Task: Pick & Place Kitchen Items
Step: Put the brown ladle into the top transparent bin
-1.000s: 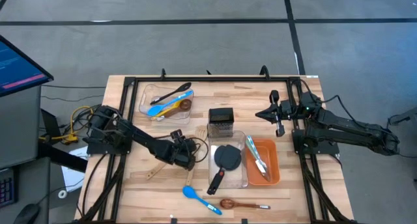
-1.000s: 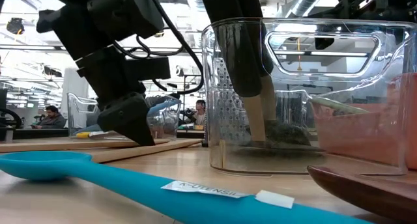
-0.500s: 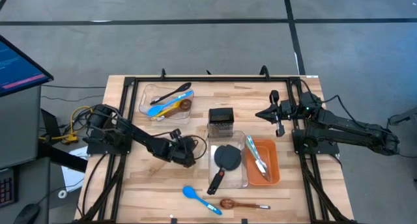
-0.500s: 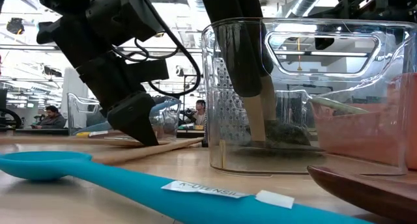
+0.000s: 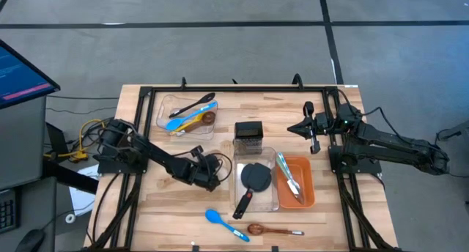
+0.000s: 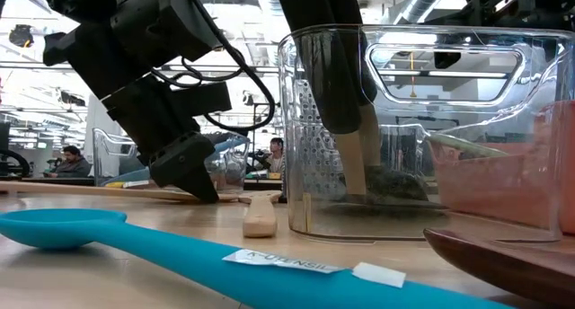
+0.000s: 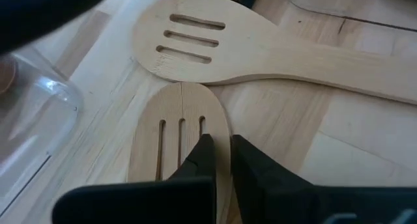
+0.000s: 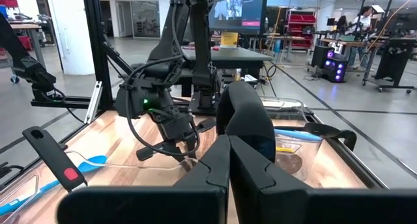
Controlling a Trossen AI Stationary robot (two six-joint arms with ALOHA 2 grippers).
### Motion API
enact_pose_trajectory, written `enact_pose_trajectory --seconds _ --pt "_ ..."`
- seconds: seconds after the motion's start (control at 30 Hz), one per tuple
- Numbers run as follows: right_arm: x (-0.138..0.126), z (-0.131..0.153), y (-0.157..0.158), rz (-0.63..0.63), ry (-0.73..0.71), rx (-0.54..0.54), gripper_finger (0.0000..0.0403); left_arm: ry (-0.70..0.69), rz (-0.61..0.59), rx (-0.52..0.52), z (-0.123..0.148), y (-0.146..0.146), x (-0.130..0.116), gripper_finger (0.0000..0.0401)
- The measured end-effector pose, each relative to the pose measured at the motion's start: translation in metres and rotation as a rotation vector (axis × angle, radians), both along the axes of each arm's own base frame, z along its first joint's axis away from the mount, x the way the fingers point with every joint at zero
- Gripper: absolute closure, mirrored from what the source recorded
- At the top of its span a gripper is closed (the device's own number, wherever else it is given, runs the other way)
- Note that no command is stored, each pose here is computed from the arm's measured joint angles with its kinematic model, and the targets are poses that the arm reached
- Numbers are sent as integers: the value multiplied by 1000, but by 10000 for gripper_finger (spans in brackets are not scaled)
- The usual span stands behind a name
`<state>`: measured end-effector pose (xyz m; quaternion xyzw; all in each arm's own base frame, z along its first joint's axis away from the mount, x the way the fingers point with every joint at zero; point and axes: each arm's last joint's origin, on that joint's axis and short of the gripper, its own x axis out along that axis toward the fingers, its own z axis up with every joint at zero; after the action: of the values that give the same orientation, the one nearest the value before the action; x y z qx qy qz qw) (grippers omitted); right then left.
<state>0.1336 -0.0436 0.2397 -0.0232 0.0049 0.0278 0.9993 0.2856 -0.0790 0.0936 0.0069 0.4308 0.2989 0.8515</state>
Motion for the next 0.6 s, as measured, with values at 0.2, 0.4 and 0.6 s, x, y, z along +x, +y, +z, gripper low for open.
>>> enact_pose_trajectory --seconds 0.2,0.4,0.6 --pt "0 0 0 0 0 0 403 -14 -35 4 7 -8 6 400" --pt "0 0 0 0 0 0 403 -11 -57 1 12 -11 12 401" --pt "0 0 0 0 0 0 403 58 -61 21 21 -12 15 400"
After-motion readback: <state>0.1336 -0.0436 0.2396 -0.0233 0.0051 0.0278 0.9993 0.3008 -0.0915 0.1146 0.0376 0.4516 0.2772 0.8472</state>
